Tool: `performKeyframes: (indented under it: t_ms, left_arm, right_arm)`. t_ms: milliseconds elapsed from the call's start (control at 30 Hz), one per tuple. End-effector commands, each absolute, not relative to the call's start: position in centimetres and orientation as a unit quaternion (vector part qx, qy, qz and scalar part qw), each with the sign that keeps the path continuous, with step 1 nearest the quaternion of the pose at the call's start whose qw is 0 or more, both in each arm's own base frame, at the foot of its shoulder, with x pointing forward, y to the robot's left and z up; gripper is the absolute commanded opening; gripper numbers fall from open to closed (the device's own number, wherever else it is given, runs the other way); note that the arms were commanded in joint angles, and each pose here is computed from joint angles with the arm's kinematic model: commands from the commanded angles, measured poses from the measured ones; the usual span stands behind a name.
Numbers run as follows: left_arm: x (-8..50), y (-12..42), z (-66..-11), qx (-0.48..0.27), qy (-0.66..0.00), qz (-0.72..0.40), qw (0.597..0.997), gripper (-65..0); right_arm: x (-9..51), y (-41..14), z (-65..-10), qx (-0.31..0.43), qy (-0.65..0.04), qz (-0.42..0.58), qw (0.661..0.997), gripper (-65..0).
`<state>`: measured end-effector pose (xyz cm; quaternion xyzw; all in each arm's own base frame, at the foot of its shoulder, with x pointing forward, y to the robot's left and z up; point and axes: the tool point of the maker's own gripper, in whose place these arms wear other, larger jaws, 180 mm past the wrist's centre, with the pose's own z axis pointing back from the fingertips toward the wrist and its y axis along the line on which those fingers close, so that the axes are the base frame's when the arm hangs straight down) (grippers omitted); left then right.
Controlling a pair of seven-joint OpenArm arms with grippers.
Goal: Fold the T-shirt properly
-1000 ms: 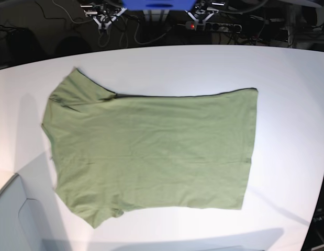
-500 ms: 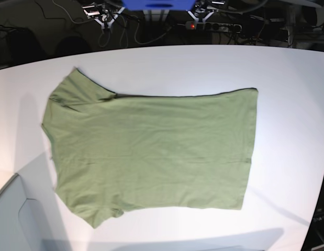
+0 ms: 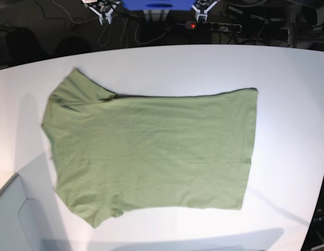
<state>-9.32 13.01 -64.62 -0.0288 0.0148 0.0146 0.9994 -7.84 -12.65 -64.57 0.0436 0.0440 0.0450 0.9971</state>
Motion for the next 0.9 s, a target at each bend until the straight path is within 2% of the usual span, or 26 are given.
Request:
performKeyframes:
  t_ms: [0, 167, 367, 533, 867]
  left_arm:
    - [-10.5, 14.2, -64.1, -0.02, 0.016, 0.013, 1.0, -65.0]
    - [-12.2, 15.8, -61.9, -0.01, -0.01, -0.001, 1.0, -65.0]
    - [-12.5, 17.2, -57.7, -0.004, -0.049, -0.029, 0.998, -65.0]
    - [-9.1, 16.7, -52.6, -0.009, -0.097, -0.055, 0.994, -65.0]
    - [0.2, 19.5, -41.4, 0.051, -0.224, -0.033, 0.973, -65.0]
  right_arm:
    - [-8.9, -12.5, -64.1, 0.049, 0.044, 0.046, 0.997, -65.0]
    - [-10.5, -13.3, -60.9, 0.044, 0.018, 0.062, 0.997, -65.0]
    - [-9.0, -14.3, -55.6, 0.035, -0.04, 0.093, 0.994, -65.0]
    - [-6.0, -15.4, -50.7, 0.024, -0.081, 0.13, 0.988, -65.0]
    - [1.1, -14.5, -40.7, 0.016, -0.183, 0.186, 0.965, -64.9]
